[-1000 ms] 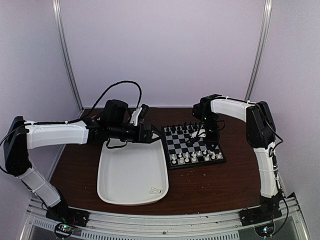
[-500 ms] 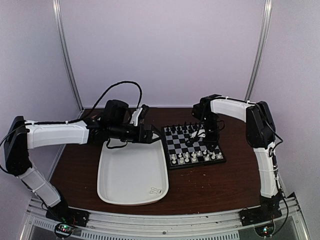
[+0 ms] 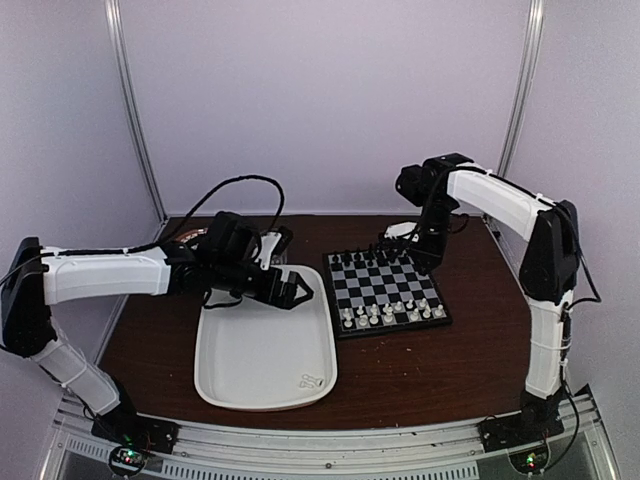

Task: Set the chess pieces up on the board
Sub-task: Place the pawn at g2, then adjust the storage box at the center of the board.

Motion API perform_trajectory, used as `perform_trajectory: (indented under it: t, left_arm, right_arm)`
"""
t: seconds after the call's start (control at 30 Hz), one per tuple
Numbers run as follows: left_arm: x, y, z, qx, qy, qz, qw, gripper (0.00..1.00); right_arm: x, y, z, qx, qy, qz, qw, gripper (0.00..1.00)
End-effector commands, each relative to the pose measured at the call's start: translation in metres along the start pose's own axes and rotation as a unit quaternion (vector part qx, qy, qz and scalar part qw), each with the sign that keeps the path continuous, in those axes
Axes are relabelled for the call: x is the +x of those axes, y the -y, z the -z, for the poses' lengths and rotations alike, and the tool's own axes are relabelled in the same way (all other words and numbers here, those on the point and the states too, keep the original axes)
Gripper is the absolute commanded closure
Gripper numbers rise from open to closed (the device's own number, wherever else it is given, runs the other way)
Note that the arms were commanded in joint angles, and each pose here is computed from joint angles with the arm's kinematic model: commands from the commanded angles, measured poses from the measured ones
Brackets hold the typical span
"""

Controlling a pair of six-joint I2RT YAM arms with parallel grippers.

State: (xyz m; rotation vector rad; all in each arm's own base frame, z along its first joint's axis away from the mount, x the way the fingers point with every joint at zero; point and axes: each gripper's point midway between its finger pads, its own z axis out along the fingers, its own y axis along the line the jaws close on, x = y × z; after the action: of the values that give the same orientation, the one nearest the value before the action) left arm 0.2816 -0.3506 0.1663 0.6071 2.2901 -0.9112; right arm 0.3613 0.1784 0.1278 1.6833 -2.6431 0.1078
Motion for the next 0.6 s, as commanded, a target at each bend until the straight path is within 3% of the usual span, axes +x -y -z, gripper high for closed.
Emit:
perform_trajectory:
  t: [0.0, 0.07, 0.13, 0.2, 0.33, 0.57]
  left_arm:
    - [0.023, -0.032, 0.033, -0.134, -0.017, -0.099, 0.986, 0.02]
    - [0.038, -0.038, 0.035, -0.141, -0.052, -0.095, 0.984, 0.02]
    - [0.058, -0.023, 0.034, -0.091, -0.102, -0.093, 0.986, 0.04]
    - [0.083, -0.007, 0.038, -0.044, -0.164, -0.089, 0.981, 0.15]
    - [0.124, -0.011, 0.050, -0.064, -0.265, -0.071, 0.959, 0.36]
    - [0.182, 0.021, 0.059, 0.013, -0.374, -0.054, 0.926, 0.46]
  right_arm:
    - [-0.028, -0.024, 0.064, -0.014, 0.144, 0.009, 0.989, 0.72]
    - [-0.039, -0.032, 0.076, -0.015, 0.182, 0.017, 0.983, 0.71]
    - [-0.048, -0.043, 0.082, -0.022, 0.208, 0.032, 0.977, 0.71]
    - [-0.056, -0.050, 0.083, -0.024, 0.223, 0.040, 0.974, 0.70]
    - [-0.067, -0.081, 0.076, -0.069, 0.231, 0.071, 0.968, 0.70]
    - [-0.071, -0.105, 0.054, -0.080, 0.215, 0.096, 0.969, 0.70]
